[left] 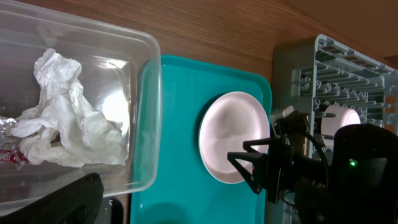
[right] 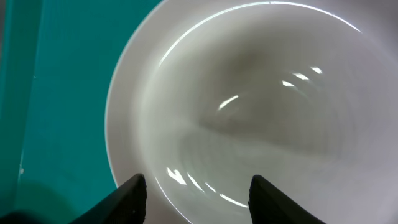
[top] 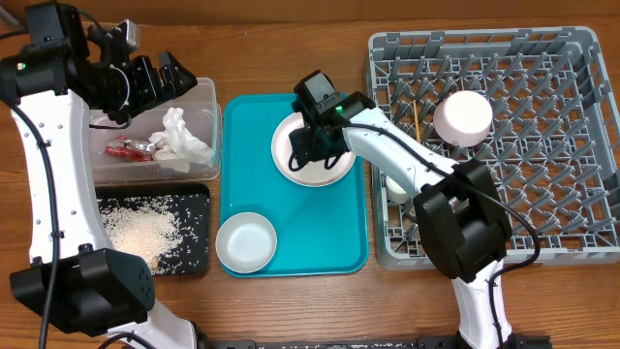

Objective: Sort waste into correct bins and load items into the dishwasher
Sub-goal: 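Grasp the white plate's rim on the teal tray with right gripper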

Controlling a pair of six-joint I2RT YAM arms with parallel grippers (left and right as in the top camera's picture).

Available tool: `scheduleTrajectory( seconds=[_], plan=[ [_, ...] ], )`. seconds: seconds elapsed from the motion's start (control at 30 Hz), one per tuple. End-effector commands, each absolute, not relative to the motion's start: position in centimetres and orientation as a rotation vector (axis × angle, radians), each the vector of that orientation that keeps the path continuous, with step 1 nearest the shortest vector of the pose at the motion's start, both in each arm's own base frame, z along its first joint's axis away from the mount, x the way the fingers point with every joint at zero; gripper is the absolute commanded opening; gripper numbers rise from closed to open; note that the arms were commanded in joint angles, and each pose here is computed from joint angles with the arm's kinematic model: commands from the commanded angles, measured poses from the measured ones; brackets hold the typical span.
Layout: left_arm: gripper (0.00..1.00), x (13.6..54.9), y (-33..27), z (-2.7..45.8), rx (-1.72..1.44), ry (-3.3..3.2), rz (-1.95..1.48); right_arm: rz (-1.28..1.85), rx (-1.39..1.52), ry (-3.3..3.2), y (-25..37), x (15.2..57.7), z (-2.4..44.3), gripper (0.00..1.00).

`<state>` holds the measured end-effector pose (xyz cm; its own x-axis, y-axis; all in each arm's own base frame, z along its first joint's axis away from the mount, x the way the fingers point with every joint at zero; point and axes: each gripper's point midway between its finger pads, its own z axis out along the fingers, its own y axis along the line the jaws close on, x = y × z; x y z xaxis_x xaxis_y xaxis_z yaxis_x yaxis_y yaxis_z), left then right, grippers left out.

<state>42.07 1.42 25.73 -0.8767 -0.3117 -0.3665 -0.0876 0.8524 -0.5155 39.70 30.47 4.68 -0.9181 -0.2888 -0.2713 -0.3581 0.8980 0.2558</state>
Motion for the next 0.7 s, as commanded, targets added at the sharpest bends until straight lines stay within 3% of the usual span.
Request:
scheduleTrajectory(
  seconds=[0.0,0.27,0.67],
  plan=[
    [1.0,42.3,1.2,26.6,-0.263,2.559,-0.697,0.522,-0.548,2.79,32.1,39.6,6.2,0.55],
    [1.0,42.3,1.2,26.6,-0.263,2.559,-0.697,0.523,-0.719,2.753,35.0,36.9,5.4,0.57],
    [1.0,42.3,1.2,26.6,-0.263,2.559,-0.697,0.275,-0.858,2.733,34.9,36.3,1.8,0.56]
  ],
)
